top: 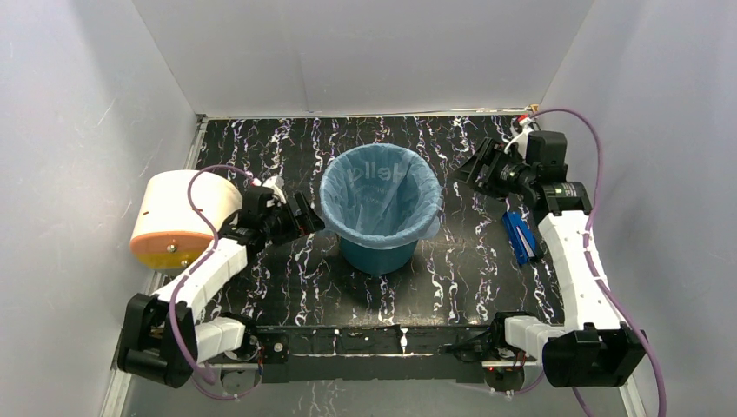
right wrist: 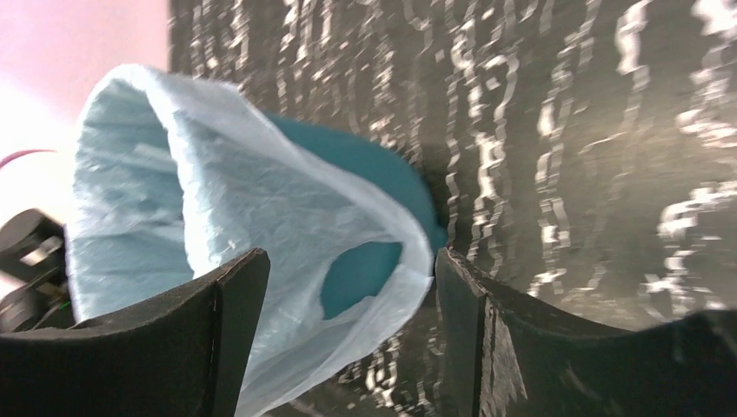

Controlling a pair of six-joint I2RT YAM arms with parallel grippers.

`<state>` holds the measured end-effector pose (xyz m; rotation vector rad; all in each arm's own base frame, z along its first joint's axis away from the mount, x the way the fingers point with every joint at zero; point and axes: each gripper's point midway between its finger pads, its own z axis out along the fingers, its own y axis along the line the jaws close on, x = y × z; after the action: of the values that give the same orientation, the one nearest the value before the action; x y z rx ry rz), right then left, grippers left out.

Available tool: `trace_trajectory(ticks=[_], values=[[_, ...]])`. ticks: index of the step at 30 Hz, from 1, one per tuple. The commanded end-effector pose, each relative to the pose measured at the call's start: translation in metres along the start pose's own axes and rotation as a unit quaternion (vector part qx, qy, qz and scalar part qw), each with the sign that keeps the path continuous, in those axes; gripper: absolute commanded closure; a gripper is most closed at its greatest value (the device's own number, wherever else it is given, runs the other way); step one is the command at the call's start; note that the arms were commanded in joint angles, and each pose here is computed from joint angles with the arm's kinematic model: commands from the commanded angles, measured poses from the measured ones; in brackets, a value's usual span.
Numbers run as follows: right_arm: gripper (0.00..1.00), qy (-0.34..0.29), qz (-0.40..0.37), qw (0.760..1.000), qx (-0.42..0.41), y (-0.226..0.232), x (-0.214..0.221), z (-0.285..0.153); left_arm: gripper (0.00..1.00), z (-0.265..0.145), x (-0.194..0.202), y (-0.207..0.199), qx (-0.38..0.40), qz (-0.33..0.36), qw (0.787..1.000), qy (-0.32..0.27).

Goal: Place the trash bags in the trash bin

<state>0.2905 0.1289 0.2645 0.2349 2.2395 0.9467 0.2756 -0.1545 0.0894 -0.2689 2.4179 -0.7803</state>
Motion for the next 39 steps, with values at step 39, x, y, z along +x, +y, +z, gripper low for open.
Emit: trace_trajectory(ticks=[39], values=[[0.22, -0.013, -0.064, 0.988, 0.143, -0.038, 0.035, 0.03, 0.04, -0.057, -0.04, -0.015, -0.026, 0.086, 0.992, -0.084]])
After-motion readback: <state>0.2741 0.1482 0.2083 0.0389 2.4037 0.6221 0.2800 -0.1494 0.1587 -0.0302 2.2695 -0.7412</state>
